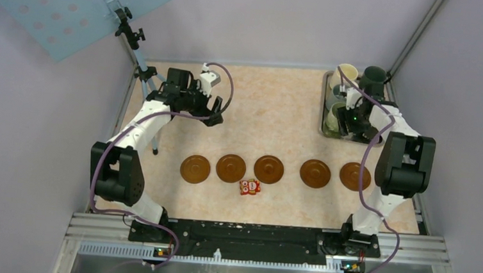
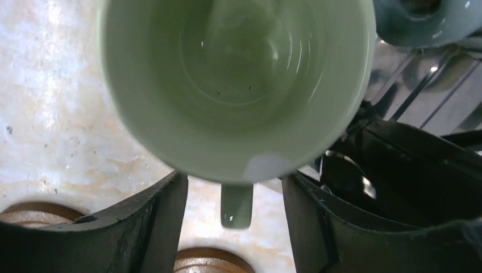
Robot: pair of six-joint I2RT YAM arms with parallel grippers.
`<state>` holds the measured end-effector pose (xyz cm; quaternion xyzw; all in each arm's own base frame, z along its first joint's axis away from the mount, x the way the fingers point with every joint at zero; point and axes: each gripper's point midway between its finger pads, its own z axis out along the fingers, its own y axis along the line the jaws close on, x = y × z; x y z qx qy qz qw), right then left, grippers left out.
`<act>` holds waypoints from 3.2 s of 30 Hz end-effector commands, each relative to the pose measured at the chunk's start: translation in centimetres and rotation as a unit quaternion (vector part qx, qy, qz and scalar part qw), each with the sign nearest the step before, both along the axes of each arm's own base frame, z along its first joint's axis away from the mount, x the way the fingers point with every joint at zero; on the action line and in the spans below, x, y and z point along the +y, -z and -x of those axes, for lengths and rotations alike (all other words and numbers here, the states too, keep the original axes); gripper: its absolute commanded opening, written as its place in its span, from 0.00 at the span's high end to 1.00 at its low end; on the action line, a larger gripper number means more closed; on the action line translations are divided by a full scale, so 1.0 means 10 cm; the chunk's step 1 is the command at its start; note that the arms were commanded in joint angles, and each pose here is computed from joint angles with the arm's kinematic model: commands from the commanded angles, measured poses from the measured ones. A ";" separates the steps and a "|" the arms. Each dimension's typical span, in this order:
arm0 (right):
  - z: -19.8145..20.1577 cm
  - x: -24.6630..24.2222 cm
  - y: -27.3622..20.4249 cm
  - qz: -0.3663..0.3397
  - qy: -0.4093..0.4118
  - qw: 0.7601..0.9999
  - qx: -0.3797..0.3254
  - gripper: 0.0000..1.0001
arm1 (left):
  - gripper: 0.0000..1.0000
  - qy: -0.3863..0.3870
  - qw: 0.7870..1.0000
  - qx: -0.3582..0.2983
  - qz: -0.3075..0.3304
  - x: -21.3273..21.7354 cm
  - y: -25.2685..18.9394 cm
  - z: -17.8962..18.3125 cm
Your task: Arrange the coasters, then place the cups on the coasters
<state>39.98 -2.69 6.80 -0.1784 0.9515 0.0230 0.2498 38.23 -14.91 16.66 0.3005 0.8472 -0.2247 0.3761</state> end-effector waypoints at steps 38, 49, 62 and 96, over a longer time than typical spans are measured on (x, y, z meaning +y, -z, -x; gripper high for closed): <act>-0.44 0.21 -0.33 -0.026 -0.051 0.994 -0.095 1.00 | 0.01 0.001 0.999 -0.041 -0.011 0.03 -0.15 -0.14; -0.19 0.29 -0.88 -0.050 -0.071 0.986 -0.145 1.00 | 0.01 0.011 0.999 -0.031 0.003 -0.03 -0.12 -0.17; 0.44 -0.17 -1.16 -0.079 -0.051 0.978 -0.185 1.00 | 0.01 0.022 0.999 -0.029 0.017 -0.10 -0.15 -0.22; 2.27 -1.53 -0.35 -0.016 0.051 0.987 -0.153 1.00 | 0.01 0.077 0.997 -0.032 0.008 -0.33 -0.21 -0.20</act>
